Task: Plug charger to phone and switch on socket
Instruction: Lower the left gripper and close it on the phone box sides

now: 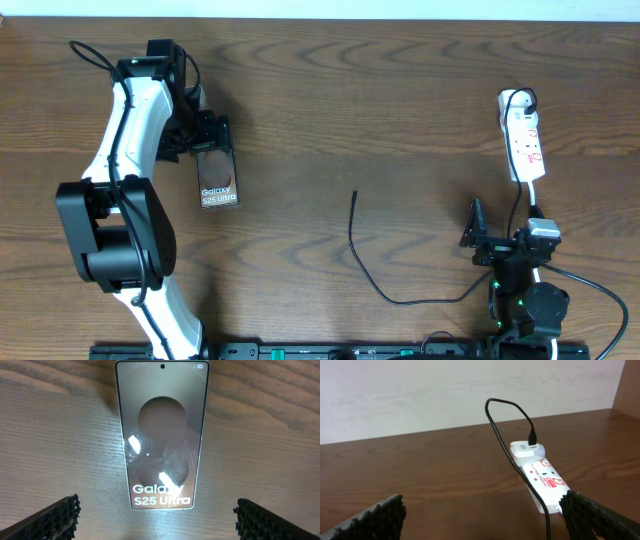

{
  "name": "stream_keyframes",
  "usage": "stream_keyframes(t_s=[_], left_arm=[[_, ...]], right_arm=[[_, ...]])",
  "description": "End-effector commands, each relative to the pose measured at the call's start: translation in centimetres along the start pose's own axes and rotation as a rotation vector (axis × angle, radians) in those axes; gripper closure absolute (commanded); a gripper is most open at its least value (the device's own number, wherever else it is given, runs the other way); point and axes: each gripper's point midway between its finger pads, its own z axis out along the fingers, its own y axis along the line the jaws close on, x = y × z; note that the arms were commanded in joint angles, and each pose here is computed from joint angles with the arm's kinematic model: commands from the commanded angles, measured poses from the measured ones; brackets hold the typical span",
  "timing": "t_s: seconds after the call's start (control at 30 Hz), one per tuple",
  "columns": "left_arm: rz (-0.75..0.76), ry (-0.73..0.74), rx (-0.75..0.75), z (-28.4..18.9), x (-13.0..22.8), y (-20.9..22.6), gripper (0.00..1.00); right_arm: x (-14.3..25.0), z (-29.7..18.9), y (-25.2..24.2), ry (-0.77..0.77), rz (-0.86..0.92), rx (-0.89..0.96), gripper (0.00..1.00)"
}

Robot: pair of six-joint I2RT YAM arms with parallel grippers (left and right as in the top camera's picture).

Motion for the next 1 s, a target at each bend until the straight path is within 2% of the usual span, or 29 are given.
stream_keyframes(t_s=[0.0,0.27,0.67,0.83,0.97], left_arm=[[0.011,-0.018,-0.001,-0.2,-0.7,-0.6,0.02],[0.042,-0.012,-0.088,0.3,-0.3,-0.5,0.02],[0.032,0.011,-0.087,2.3,0.6,0.0,0.02],[0.042,0.029,-0.015,3.0,1.1,-1.1,0.02],[0.041,0.032,-0.013,3.1,1.2,-1.1,0.02]], right_arm=[[0.1,0.0,0.1,0.001,-0.014,-0.003,0.01],[0.1,0.0,0.1,0.001,-0.014,-0.003,0.01],[0.1,0.0,0.1,0.001,-0.014,-0.003,0.01],[0.1,0.0,0.1,0.001,-0.014,-0.003,0.01],[0.1,0.0,0.1,0.001,-0.014,-0.003,0.01]])
